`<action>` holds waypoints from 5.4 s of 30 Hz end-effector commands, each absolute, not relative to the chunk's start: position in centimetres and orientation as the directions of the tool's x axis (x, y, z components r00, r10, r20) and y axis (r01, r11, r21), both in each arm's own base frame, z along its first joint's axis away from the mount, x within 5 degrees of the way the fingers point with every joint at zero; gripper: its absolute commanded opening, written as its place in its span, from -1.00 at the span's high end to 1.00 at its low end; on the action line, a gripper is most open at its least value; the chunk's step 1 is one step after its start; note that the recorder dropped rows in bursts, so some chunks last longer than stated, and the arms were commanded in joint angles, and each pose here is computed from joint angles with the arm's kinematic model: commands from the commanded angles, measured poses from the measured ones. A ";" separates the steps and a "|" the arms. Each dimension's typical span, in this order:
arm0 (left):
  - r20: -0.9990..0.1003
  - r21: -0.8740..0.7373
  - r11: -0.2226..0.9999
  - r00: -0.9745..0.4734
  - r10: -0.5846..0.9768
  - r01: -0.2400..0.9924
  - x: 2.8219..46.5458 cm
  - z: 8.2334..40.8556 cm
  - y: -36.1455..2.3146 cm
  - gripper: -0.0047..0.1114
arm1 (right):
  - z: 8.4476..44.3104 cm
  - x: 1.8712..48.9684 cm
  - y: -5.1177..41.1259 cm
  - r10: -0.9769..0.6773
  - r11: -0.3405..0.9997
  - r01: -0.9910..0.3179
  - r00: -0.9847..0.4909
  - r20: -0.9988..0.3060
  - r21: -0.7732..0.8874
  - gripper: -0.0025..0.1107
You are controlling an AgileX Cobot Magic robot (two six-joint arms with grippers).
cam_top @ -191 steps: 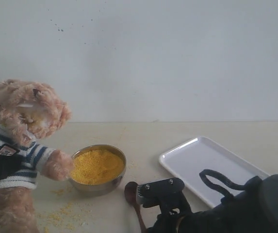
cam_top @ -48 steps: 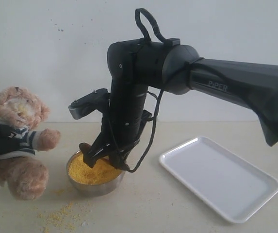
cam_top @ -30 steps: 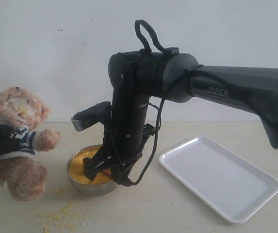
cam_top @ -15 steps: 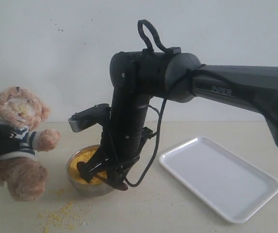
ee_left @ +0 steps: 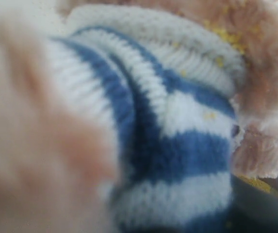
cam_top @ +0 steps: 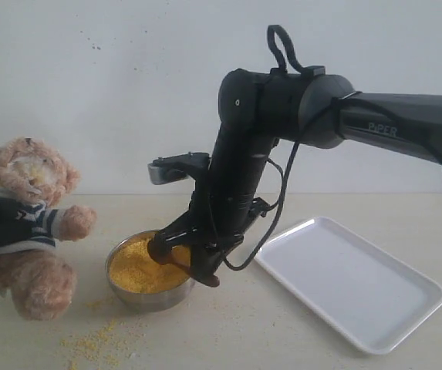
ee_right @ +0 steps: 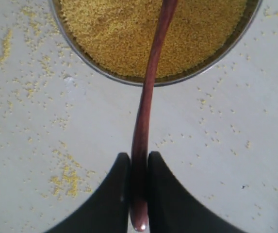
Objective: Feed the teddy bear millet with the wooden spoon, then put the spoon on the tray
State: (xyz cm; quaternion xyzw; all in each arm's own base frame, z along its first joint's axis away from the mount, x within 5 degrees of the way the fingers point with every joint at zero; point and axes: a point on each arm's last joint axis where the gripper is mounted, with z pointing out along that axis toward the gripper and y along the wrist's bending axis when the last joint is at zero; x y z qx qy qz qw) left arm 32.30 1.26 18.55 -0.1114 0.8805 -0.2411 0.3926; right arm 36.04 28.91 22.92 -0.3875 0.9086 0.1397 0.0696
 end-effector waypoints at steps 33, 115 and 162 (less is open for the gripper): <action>-0.634 -0.550 0.834 -0.672 -0.383 0.043 32.2 18.7 0.7 0.85 | 21.7 37.7 28.6 -0.517 0.723 -0.550 -0.832 -0.200 0.418 0.96; -0.654 -0.504 0.859 -0.689 -0.314 0.087 32.0 18.5 0.7 0.85 | 20.4 39.7 27.8 -0.415 0.616 -0.429 -0.890 -0.190 0.661 0.96; -0.452 -0.628 0.771 -0.856 -0.251 0.105 27.8 19.0 0.2 0.85 | 21.3 39.5 23.7 -0.322 0.480 -0.358 -0.921 -0.219 0.801 0.96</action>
